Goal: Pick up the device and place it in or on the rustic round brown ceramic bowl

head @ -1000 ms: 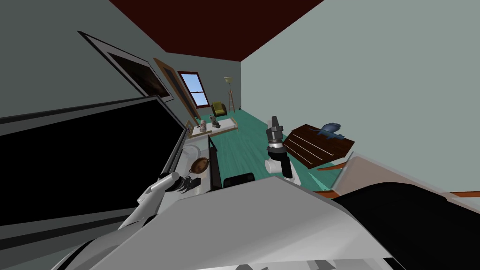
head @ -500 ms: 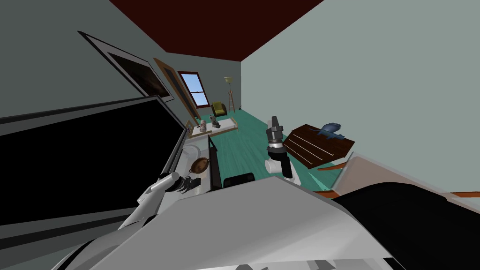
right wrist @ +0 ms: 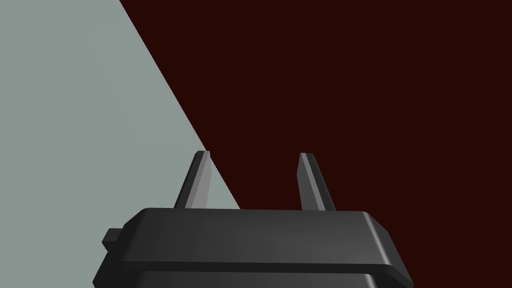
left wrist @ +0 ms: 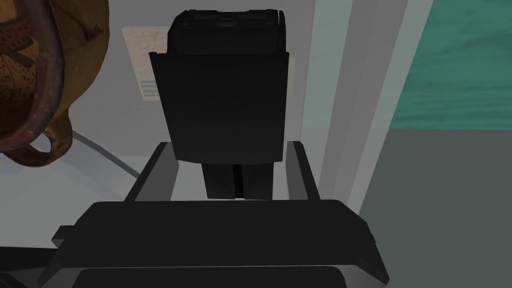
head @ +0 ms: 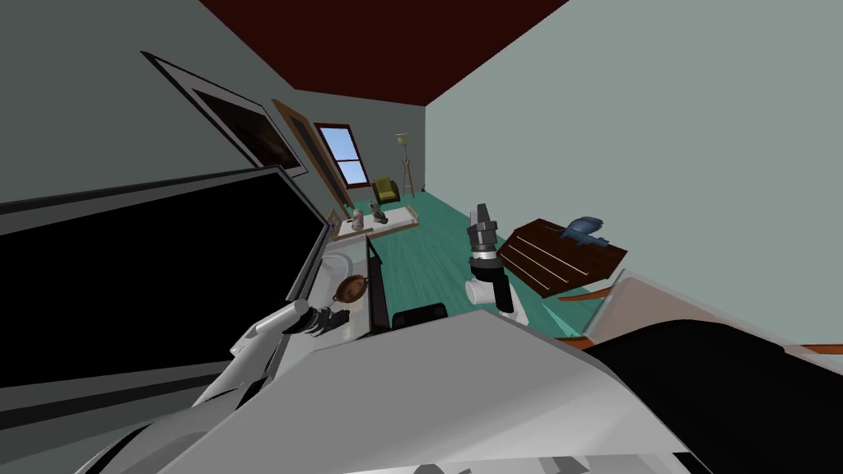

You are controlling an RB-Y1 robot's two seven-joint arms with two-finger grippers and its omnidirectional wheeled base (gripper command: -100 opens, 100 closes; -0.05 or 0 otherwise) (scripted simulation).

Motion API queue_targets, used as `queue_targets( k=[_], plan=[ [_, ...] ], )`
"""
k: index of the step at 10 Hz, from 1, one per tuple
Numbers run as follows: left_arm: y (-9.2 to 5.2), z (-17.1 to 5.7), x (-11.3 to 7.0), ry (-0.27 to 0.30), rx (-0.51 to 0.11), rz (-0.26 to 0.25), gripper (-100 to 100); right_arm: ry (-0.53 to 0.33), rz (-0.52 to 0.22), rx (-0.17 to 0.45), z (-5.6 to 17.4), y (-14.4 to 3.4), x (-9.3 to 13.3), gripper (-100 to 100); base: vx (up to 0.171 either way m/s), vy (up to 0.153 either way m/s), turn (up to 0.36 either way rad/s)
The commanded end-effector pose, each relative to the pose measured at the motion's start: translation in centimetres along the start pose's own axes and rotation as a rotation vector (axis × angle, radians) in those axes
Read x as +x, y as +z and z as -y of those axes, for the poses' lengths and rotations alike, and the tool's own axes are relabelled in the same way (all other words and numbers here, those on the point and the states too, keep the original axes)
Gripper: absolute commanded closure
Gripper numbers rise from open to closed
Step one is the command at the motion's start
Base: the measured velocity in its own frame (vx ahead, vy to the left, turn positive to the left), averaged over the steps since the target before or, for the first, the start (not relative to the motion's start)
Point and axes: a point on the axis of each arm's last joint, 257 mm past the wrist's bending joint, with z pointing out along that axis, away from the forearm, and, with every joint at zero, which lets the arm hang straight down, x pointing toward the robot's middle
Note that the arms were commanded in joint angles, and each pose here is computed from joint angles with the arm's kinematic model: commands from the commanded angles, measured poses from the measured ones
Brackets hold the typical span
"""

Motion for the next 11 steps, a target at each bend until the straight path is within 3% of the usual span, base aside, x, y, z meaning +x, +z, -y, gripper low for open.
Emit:
queue_targets(
  k=[1,2,4,5,7,11],
  plan=[
    [-2.7,3.0,-2.1,0.000,0.060,0.032,100,0.000,0.000,0.000,0.0,0.0,0.0,0,-0.121,-0.062,0.108],
    [-2.1,1.9,-2.5,-0.019,0.035,0.033,100,0.000,0.000,0.000,0.0,0.0,0.0,0,-0.087,-0.037,0.021],
    [-2.7,3.0,-2.1,0.000,0.060,0.032,100,0.000,0.000,0.000,0.0,0.0,0.0,0,-0.024,-0.006,0.007],
    [-5.5,5.5,-4.1,-0.008,0.109,0.065,100,0.000,0.000,0.000,0.0,0.0,0.0,0,-0.042,-0.031,0.113],
    [-7.8,6.3,-6.0,-0.034,0.119,0.095,100,0.000,0.000,0.000,0.0,0.0,0.0,0,-0.031,-0.071,0.130],
    [-8.2,3.8,-7.2,-0.083,0.057,0.109,100,0.000,0.000,0.000,0.0,0.0,0.0,0,0.115,-0.043,0.070]
  ],
)
